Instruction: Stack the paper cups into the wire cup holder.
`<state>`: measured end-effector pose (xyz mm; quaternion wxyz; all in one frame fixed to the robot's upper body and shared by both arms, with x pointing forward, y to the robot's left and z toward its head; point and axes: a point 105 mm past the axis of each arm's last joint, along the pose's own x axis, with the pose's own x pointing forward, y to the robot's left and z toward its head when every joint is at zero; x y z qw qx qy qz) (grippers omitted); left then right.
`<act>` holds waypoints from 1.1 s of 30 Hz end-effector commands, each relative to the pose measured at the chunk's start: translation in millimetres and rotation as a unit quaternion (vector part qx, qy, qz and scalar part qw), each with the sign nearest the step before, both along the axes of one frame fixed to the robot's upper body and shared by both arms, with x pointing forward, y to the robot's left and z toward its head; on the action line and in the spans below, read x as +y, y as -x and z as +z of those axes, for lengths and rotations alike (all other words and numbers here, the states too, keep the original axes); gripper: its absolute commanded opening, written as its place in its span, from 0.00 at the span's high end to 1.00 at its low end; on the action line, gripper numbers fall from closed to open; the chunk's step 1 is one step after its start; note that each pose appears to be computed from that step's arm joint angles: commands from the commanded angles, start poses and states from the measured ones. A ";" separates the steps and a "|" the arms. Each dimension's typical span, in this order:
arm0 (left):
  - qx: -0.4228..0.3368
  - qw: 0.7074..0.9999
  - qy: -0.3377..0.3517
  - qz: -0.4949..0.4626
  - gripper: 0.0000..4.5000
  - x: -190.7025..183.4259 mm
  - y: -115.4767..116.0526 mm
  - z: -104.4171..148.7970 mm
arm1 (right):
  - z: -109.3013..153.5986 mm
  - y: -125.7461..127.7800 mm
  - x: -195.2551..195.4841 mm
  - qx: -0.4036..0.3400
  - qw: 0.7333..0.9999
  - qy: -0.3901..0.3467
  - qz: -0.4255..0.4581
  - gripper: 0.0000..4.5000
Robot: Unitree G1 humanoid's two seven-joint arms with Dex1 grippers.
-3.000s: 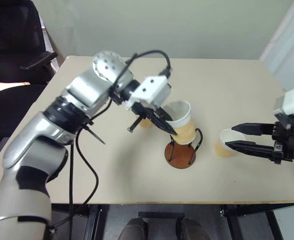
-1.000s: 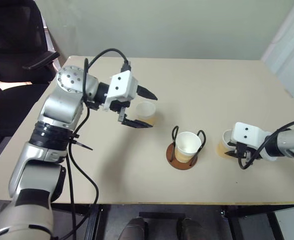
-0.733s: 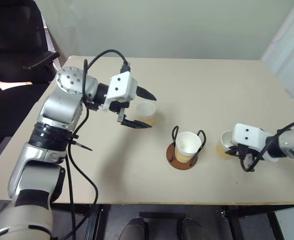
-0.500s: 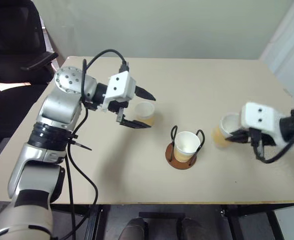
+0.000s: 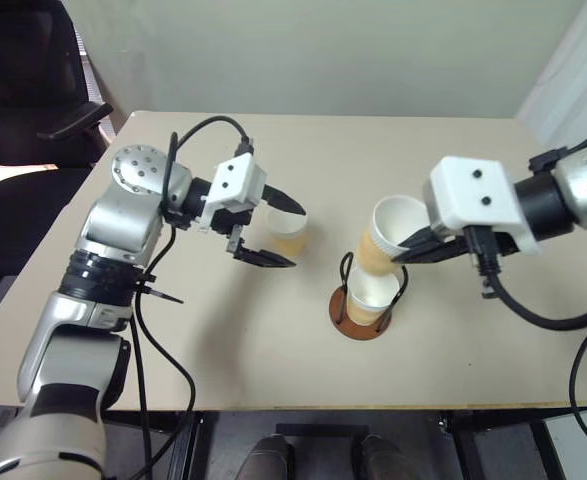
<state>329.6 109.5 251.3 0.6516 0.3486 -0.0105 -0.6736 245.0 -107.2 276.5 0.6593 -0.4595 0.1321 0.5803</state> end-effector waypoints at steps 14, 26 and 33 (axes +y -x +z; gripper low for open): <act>-0.026 1.000 0.001 0.011 0.00 3.7 3.7 7.5 | -25.5 -11.2 1.5 0.004 1.000 0.011 -0.003 0.87; -0.096 0.994 -0.024 0.040 0.00 11.4 -2.9 21.8 | 30.5 -25.8 -13.2 -0.019 0.985 -0.134 -0.104 0.50; -0.174 0.973 -0.122 0.091 0.00 14.0 -21.3 7.5 | 49.2 -7.5 -38.4 -0.017 0.971 -0.195 -0.135 0.50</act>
